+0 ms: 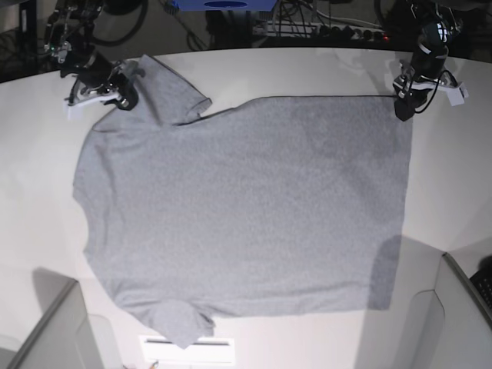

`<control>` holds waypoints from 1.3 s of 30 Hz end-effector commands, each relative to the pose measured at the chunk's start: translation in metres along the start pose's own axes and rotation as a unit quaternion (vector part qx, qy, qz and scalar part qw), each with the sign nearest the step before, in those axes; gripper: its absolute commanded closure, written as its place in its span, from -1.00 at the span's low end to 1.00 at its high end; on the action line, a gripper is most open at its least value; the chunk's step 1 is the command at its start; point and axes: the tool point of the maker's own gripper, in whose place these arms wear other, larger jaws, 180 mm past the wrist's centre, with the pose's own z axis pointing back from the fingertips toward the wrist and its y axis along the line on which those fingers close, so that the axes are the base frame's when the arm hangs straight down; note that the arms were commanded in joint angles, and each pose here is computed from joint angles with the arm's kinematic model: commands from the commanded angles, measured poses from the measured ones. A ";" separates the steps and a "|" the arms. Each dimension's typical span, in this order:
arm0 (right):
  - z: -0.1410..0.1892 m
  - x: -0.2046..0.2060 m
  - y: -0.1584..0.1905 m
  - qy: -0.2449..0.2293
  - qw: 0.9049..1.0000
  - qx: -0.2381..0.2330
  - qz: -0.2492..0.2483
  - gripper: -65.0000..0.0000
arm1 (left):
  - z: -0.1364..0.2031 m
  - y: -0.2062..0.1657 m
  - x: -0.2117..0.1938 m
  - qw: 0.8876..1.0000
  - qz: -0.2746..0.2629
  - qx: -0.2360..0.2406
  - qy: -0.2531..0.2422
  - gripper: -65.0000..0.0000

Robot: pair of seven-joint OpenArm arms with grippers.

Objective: Fold the T-shirt properly
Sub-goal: 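Move both grippers down toward the shoulder corners of the grey T-shirt, then grasp the shirt's shoulder corners with both grippers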

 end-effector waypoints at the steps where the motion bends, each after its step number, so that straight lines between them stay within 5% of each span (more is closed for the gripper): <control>1: 0.003 -0.005 -0.010 0.014 1.000 -0.023 0.002 1.00 | 0.002 0.004 -0.002 1.000 -0.003 0.008 0.010 -0.08; 7: 0.003 -0.004 -0.010 0.013 1.000 -0.024 0.003 1.00 | -0.002 -0.004 -0.010 1.000 -0.006 -0.002 0.020 0.00; 17: 0.003 -0.005 -0.011 0.013 1.000 -0.024 0.002 1.00 | -0.010 -0.015 -0.001 1.000 -0.009 -0.015 0.011 1.00; 24: 0.003 -0.006 -0.010 0.014 1.000 -0.023 0.000 1.00 | -0.009 -0.014 -0.003 1.000 -0.014 -0.013 0.015 1.00; 32: 0.012 0.000 0.001 0.001 1.000 -0.016 0.021 1.00 | 0.003 -0.016 0.004 0.995 -0.098 0.009 0.013 1.00; 39: 0.019 -0.006 -0.002 0.004 1.000 -0.021 0.023 1.00 | 0.014 -0.022 0.007 0.993 -0.115 0.006 0.010 1.00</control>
